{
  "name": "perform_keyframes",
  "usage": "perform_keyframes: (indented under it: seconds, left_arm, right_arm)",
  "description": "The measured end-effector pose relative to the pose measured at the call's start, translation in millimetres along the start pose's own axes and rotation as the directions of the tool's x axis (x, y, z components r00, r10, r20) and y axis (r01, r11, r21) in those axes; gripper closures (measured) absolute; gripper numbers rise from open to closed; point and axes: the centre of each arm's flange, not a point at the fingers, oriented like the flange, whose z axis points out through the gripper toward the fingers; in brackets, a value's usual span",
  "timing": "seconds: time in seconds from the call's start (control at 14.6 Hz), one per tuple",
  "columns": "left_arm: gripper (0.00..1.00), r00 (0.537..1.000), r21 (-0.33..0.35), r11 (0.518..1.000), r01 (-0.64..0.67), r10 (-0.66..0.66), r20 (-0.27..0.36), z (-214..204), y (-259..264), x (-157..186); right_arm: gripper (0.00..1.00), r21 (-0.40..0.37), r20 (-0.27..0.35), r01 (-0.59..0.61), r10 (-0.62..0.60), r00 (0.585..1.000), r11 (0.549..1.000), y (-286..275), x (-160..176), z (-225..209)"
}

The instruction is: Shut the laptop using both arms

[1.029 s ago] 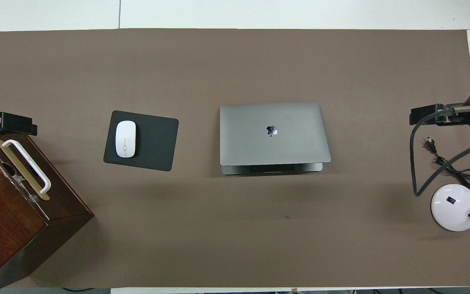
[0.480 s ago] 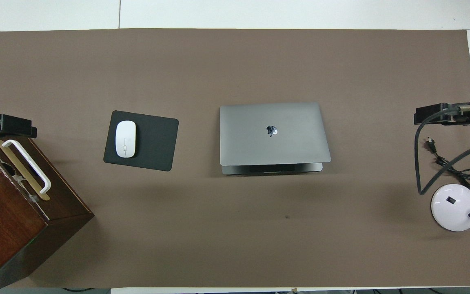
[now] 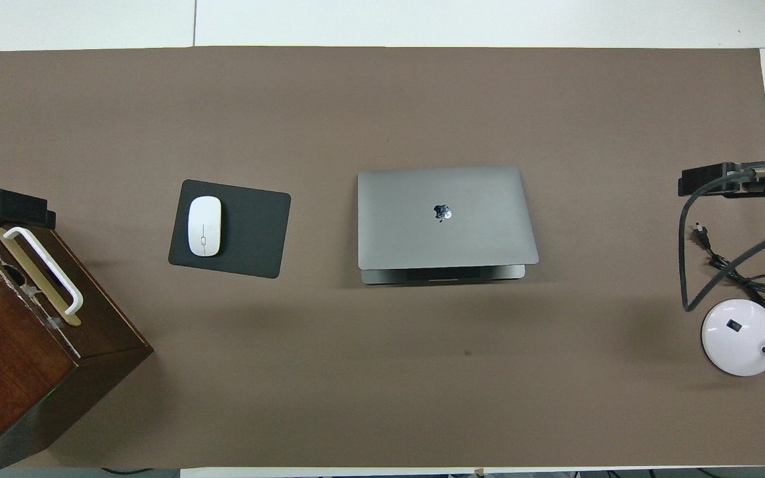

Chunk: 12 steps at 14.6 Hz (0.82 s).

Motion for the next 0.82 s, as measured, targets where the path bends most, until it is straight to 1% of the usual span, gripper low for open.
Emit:
perform_keyframes:
  seconds: [0.82]
  left_arm:
    - [0.00,1.000,0.000,1.000,0.006,-0.006,0.001,0.1,-3.3,-0.1]
  right_arm:
    - [0.00,-0.001,0.001,0.004,-0.004,1.000,1.000,5.1,0.3,1.3]
